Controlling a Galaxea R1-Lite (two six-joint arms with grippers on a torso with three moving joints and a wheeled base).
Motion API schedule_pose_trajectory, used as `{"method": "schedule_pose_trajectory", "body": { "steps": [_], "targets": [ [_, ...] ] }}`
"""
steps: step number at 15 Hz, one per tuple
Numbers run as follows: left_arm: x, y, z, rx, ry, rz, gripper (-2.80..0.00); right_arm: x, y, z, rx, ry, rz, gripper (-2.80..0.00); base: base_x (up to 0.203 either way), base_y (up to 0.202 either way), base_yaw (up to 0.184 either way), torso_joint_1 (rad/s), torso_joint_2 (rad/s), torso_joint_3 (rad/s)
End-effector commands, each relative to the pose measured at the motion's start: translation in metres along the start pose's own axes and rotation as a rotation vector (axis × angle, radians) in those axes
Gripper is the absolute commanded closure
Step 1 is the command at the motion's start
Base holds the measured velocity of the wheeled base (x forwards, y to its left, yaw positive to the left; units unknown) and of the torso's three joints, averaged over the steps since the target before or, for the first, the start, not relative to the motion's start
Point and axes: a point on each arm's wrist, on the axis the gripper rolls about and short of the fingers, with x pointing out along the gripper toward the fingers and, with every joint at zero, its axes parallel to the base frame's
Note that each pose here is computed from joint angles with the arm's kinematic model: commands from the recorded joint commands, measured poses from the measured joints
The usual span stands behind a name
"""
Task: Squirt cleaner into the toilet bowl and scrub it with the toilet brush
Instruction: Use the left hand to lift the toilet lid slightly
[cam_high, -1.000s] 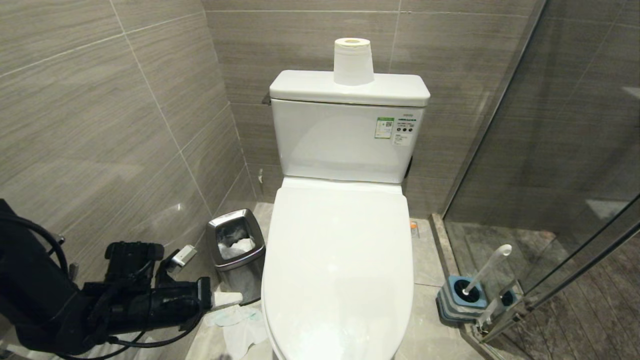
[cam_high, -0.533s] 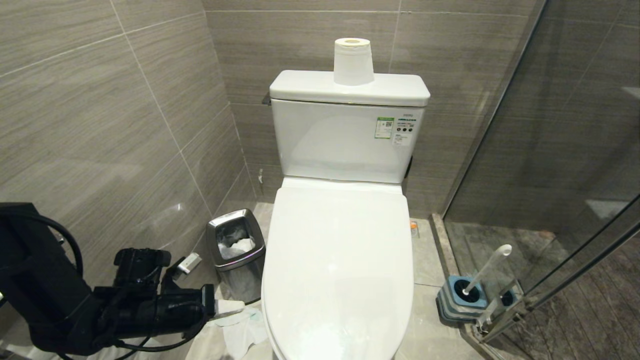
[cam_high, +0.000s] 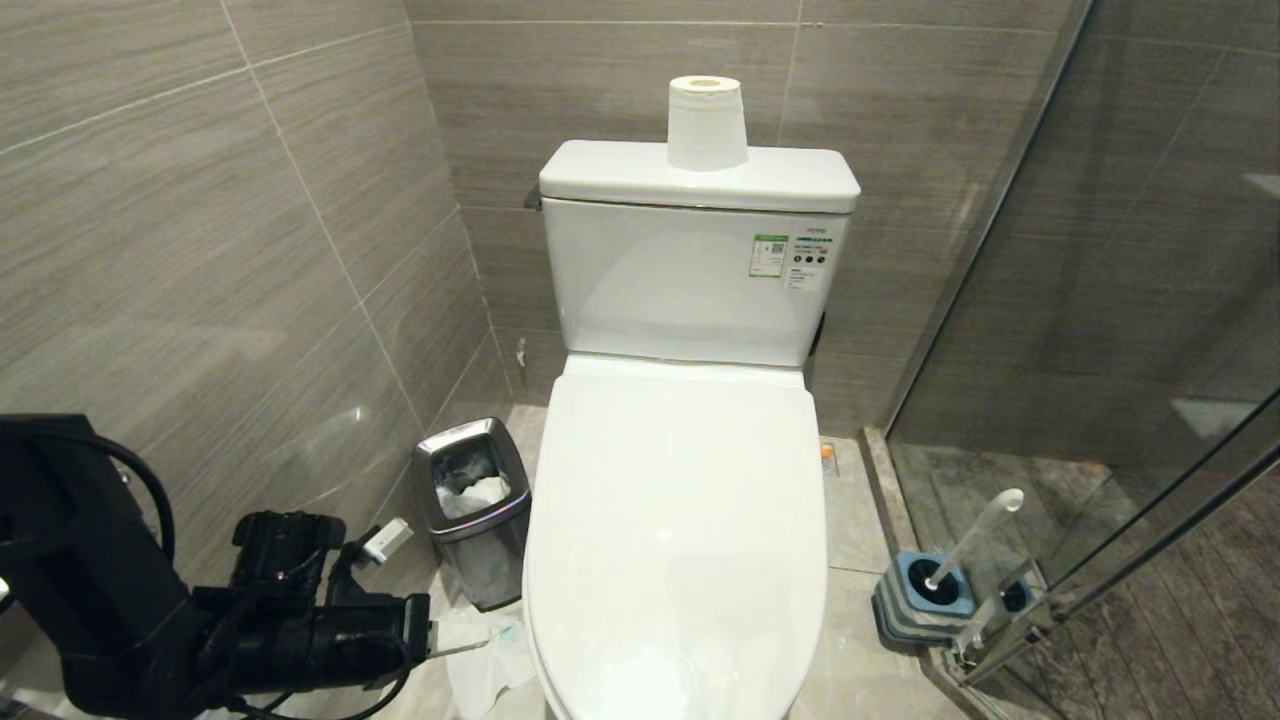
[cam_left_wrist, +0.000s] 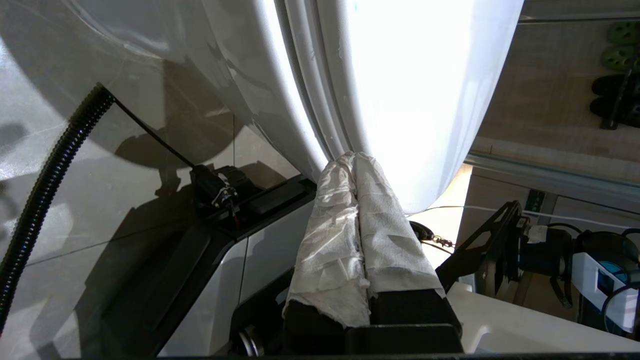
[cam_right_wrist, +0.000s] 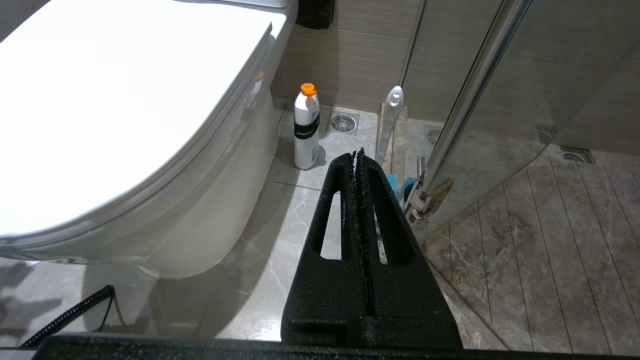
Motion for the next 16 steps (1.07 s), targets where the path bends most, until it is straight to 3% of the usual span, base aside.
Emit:
{"method": "schedule_pose_trajectory", "body": {
  "steps": [1, 4, 8, 16],
  "targets": [
    [-0.006, -0.001, 0.002, 0.003, -0.022, -0.006, 0.0, 0.0, 0.0, 0.0, 0.0, 0.001, 0.0, 0.0, 0.0, 0.0, 0.0, 0.0, 0.0, 0.0],
    [-0.011, -0.001, 0.004, 0.002, -0.015, -0.078, 0.0, 0.0, 0.0, 0.0, 0.0, 0.002, 0.0, 0.0, 0.0, 0.0, 0.0, 0.0, 0.0, 0.0],
    [-0.012, 0.003, 0.012, 0.002, -0.036, -0.093, 0.0, 0.0, 0.0, 0.0, 0.0, 0.002, 0.0, 0.0, 0.0, 0.0, 0.0, 0.0, 0.0, 0.0],
    [-0.021, 0.005, 0.018, -0.006, -0.031, -0.217, 0.0, 0.0, 0.0, 0.0, 0.0, 0.002, 0.0, 0.0, 0.0, 0.0, 0.0, 0.0, 0.0, 0.0]
  ]
}}
